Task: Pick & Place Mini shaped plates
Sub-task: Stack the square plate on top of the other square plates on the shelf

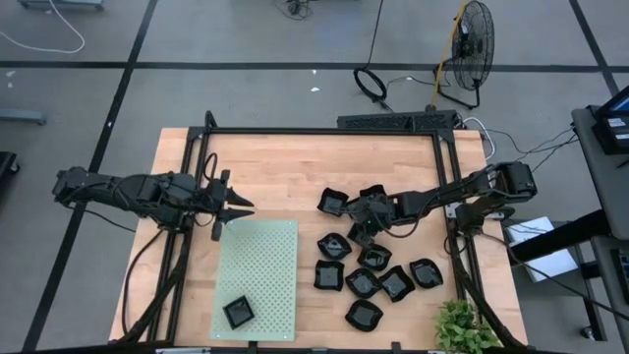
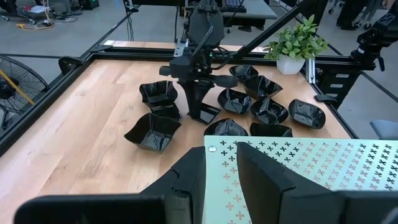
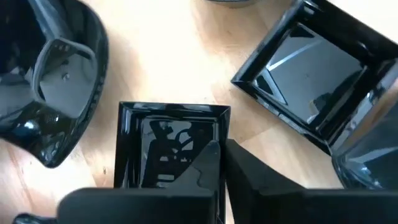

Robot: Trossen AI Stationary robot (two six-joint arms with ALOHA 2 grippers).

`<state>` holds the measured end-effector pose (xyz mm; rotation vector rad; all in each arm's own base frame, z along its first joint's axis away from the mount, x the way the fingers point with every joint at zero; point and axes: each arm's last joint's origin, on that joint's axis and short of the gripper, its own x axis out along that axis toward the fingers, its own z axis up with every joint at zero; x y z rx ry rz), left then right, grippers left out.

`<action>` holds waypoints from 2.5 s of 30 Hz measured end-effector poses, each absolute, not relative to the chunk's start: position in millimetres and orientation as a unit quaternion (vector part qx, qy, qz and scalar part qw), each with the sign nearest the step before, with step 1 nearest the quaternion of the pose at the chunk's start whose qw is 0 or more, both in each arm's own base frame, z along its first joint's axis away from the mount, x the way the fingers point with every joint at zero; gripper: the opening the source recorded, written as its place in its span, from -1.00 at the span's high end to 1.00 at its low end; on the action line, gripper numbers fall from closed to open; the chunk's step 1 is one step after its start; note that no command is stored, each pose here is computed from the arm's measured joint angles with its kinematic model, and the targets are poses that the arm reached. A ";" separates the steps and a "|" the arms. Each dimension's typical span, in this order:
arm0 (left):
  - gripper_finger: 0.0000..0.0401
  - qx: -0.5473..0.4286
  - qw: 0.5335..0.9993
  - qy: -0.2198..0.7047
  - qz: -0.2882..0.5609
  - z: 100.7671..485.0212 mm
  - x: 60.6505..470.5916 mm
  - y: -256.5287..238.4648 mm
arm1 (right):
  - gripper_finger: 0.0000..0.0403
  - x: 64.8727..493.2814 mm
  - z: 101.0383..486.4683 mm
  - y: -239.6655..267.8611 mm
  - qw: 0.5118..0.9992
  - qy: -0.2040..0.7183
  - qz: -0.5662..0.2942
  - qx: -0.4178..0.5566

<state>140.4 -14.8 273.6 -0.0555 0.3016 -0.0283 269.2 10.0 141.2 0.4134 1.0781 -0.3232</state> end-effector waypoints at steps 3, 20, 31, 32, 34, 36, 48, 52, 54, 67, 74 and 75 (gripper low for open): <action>0.53 -0.028 0.988 0.150 -0.014 273.6 140.4 -14.8 | 0.97 269.8 141.5 9.9 0.832 0.508 -0.140 0.176; 0.53 -0.028 0.988 0.149 -0.014 273.8 140.5 -14.9 | 1.00 277.0 179.8 10.7 0.913 0.388 -0.100 0.083; 0.53 -0.018 0.989 0.145 -0.015 270.2 163.0 -17.5 | 1.00 304.2 206.9 11.3 0.978 0.199 -0.067 -0.018; 0.53 -0.014 0.989 0.144 -0.016 269.2 166.7 -18.0 | 1.00 307.4 209.1 11.4 0.982 0.177 -0.066 -0.029; 0.53 -0.010 0.989 0.144 -0.016 266.6 175.1 -18.9 | 1.00 311.8 212.8 10.8 0.985 0.143 -0.078 -0.054; 0.53 -0.015 0.988 0.152 -0.005 262.4 182.4 -19.3 | 1.00 316.2 214.8 10.6 0.988 0.111 -0.085 -0.072; -0.02 -0.027 0.985 0.135 0.107 242.2 224.3 -17.9 | 1.00 324.1 215.1 11.1 0.990 0.059 -0.086 -0.096; -0.13 -0.006 0.984 0.142 0.107 238.3 237.2 -19.3 | 1.00 324.2 215.3 11.0 0.989 0.058 -0.086 -0.103; -0.13 -0.005 0.984 0.145 0.107 240.7 245.7 -20.3 | 1.00 324.1 215.2 11.0 0.989 0.059 -0.086 -0.105; 0.03 0.043 0.971 0.203 0.119 255.0 285.3 -28.3 | 1.00 324.1 214.6 11.0 0.989 0.062 -0.086 -0.105; 0.12 0.048 0.967 0.213 0.133 251.0 287.0 -27.3 | 1.00 324.1 214.5 11.0 0.989 0.062 -0.086 -0.105; 0.14 0.047 0.967 0.213 0.133 251.2 287.1 -27.2 | 1.00 324.1 214.5 11.0 0.989 0.062 -0.086 -0.105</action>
